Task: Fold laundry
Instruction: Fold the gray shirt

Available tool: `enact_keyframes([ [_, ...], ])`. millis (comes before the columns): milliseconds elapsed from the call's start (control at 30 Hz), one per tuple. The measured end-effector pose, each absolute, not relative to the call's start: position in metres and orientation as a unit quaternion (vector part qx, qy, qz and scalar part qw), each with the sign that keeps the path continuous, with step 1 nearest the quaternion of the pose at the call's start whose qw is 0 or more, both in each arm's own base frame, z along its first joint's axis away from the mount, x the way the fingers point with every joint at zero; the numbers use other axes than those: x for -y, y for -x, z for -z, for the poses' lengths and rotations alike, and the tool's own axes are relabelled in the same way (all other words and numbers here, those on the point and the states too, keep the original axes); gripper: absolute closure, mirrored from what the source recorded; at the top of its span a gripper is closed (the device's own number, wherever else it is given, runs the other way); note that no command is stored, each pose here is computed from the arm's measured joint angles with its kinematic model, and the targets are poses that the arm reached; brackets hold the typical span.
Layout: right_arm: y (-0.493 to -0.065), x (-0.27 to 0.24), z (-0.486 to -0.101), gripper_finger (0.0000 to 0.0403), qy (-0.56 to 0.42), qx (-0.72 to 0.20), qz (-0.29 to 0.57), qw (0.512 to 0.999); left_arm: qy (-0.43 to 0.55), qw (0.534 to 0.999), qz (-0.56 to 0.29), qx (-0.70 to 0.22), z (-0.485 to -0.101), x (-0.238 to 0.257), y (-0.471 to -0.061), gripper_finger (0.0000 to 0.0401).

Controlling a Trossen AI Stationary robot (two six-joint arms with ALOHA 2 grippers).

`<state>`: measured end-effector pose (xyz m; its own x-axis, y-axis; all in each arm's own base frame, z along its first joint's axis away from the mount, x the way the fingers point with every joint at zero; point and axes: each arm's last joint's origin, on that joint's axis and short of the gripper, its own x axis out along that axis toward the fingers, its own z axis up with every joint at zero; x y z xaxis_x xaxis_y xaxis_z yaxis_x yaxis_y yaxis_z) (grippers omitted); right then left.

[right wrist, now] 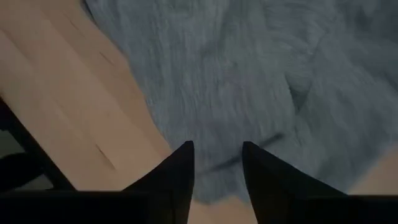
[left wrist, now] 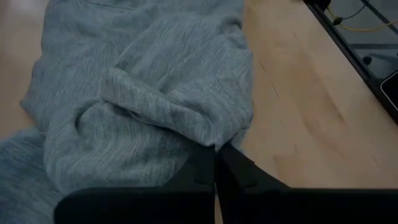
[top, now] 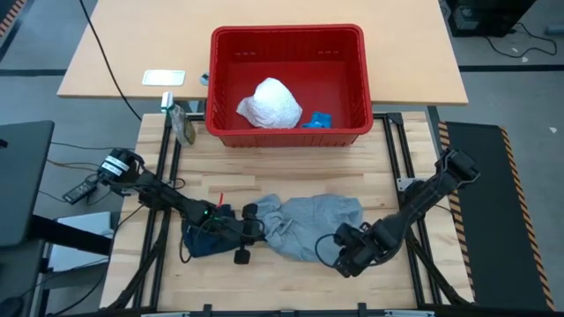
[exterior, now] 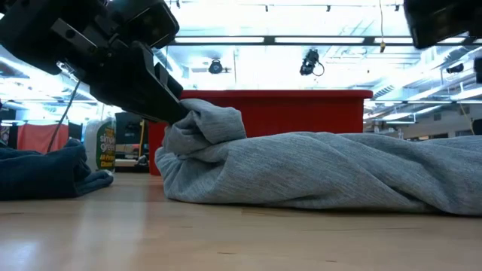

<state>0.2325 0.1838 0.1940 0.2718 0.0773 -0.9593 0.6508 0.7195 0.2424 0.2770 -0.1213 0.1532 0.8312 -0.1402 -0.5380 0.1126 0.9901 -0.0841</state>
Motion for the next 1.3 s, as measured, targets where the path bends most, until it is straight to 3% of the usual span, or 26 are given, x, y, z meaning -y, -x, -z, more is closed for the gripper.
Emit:
enact_keyframes([
  [267, -0.229, -0.172, -0.166, 0.0249, -0.342, -0.569, 0.204, 0.720, 0.038, 0.959, 0.065, -0.274, -0.158, 0.121, -0.276, 0.0400],
  [367, -0.230, -0.173, -0.166, 0.0296, -0.345, -0.566, 0.200, 0.721, 0.058, 0.960, 0.063, -0.267, -0.163, 0.121, -0.275, 0.0400],
  [467, -0.233, -0.175, -0.172, 0.0377, -0.340, -0.567, 0.183, 0.728, 0.074, 0.963, 0.065, -0.252, -0.173, 0.120, -0.274, 0.0401],
  [600, -0.236, -0.178, -0.188, 0.0395, -0.324, -0.577, 0.182, 0.727, 0.086, 0.969, 0.066, -0.224, -0.189, 0.116, -0.270, 0.0401],
  [767, -0.237, -0.180, -0.251, 0.0398, -0.279, -0.592, 0.205, 0.728, 0.074, 0.981, 0.080, -0.160, -0.226, 0.109, -0.258, 0.0401],
  [900, -0.227, -0.175, -0.324, 0.0400, -0.228, -0.561, 0.244, 0.758, 0.067, 0.991, 0.096, -0.066, -0.279, 0.102, -0.243, 0.0401],
  [967, -0.217, -0.170, -0.360, 0.0400, -0.213, -0.520, 0.271, 0.781, 0.054, 0.994, 0.094, -0.007, -0.312, 0.097, -0.232, 0.0401],
  [1133, -0.197, -0.153, -0.428, 0.0401, -0.198, -0.339, 0.246, 0.886, 0.004, 0.989, 0.056, 0.139, -0.395, 0.076, -0.199, 0.0401],
  [1300, -0.177, -0.127, -0.464, 0.0402, -0.160, -0.236, 0.258, 0.923, -0.020, 0.987, 0.020, 0.160, -0.438, 0.057, -0.175, 0.0401],
])
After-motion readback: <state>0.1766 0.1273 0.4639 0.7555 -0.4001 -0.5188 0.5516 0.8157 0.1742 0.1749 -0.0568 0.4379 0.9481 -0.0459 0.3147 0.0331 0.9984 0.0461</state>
